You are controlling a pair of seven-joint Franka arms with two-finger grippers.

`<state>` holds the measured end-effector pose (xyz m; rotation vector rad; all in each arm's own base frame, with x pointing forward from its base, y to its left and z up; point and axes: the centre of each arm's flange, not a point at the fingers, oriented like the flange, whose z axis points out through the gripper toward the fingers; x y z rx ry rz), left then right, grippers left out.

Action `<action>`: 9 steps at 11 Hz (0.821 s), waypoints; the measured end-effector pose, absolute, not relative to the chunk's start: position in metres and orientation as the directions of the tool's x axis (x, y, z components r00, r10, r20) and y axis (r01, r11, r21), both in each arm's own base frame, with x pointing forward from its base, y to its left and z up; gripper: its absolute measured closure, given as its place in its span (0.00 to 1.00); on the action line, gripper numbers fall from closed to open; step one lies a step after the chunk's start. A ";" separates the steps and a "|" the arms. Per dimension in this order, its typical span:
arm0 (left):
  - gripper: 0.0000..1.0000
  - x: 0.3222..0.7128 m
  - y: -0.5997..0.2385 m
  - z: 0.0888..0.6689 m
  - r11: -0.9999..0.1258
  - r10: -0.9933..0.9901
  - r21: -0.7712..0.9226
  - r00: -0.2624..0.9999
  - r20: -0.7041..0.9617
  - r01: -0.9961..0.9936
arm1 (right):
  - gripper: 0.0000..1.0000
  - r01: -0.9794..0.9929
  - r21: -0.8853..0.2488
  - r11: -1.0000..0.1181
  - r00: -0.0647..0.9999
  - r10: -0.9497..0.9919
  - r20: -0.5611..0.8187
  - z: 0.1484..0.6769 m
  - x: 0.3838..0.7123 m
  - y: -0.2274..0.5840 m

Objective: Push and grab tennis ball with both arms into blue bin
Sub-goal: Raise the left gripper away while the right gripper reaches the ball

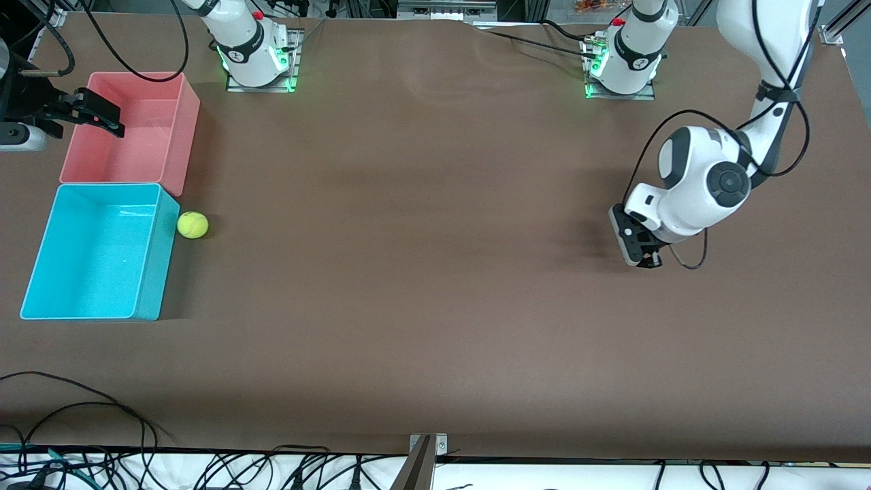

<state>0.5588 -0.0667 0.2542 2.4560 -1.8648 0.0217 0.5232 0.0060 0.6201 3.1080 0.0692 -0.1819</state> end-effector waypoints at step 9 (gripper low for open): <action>0.00 0.530 -0.010 0.365 -0.359 -0.932 -0.033 0.355 0.077 -0.933 | 0.00 0.107 0.025 -0.994 0.973 0.100 -0.207 0.579 0.536 0.038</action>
